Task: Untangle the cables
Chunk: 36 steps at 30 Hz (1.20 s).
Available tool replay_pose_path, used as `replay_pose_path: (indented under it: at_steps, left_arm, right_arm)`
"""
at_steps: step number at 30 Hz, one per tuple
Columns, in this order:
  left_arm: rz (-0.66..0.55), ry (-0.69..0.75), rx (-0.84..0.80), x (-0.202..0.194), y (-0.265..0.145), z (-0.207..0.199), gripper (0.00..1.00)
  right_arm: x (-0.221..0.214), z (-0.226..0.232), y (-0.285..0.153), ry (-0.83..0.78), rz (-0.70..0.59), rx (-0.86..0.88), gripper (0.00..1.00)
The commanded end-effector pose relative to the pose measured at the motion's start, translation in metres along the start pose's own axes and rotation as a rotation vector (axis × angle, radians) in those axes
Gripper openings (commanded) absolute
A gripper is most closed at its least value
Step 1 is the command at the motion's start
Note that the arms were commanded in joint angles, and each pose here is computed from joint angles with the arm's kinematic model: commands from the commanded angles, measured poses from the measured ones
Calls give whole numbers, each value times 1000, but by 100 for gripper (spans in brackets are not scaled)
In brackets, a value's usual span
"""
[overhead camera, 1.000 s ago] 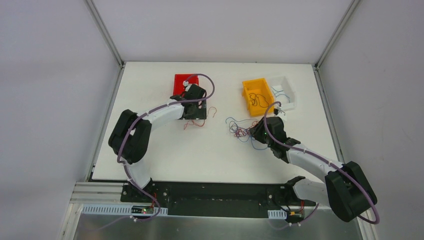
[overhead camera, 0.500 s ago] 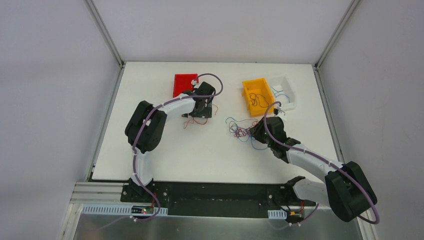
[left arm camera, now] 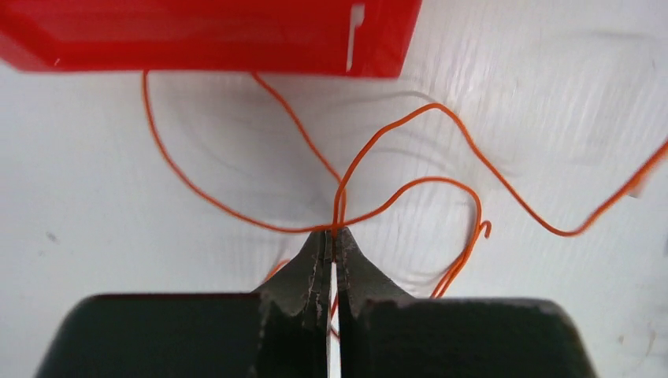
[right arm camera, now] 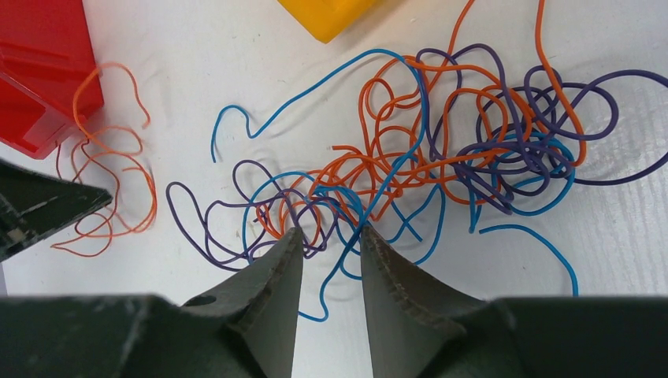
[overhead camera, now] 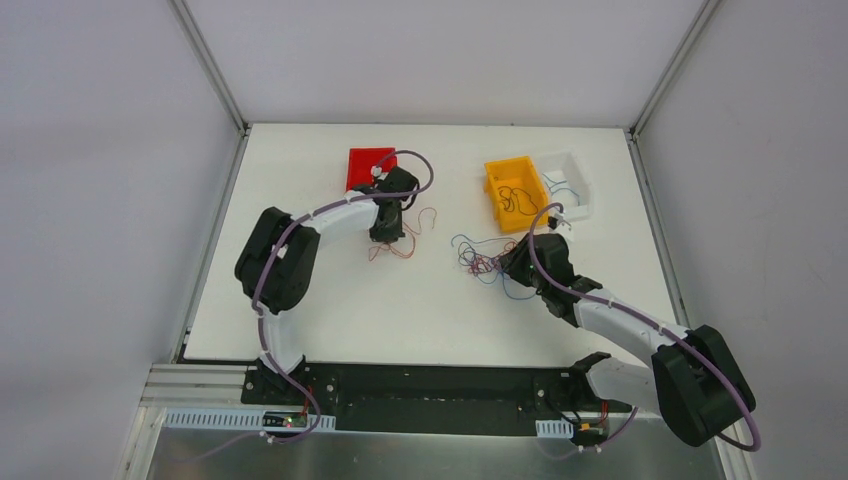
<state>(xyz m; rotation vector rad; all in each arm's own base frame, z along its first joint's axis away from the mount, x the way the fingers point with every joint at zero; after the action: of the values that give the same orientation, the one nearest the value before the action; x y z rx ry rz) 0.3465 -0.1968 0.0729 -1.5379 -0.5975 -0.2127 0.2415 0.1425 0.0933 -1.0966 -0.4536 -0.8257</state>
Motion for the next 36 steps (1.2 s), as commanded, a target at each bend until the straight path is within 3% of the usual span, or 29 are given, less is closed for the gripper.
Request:
replay_pose_path:
  at_steps: [1,12,19,26,36]
  left_arm:
    - [-41,14,-50,13,-58,16,0]
    - [-161,-18,-65,40,-162,77,0]
    - [-235,-40,-65,76,-188,89,0]
    - [-256,-55,-12,107,-180,95,0]
    - [-251,-42,53,158,-132,69,0]
  right_arm:
    - [8,4,-2,2,-38,25,35]
    - [7,7,-3,4,-31,42,35]
    - [7,8,-4,8,-31,55,35]
    - [9,8,-7,9,-46,61,35]
    - [10,7,-9,9,-57,60,35]
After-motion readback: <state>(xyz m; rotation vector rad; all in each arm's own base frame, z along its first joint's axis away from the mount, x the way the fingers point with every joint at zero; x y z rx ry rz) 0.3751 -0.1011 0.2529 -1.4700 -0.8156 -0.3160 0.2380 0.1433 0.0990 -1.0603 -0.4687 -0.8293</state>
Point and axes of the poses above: each gripper's point midway between its finger pads, its own y axis out along the fingers, its own z axis along the line the jaws close on, x = y × z, the point moved 5 cm from there along -y, back along the fingers, and after that the axes turned 11 degrees about -y, right-handed, at the moved point
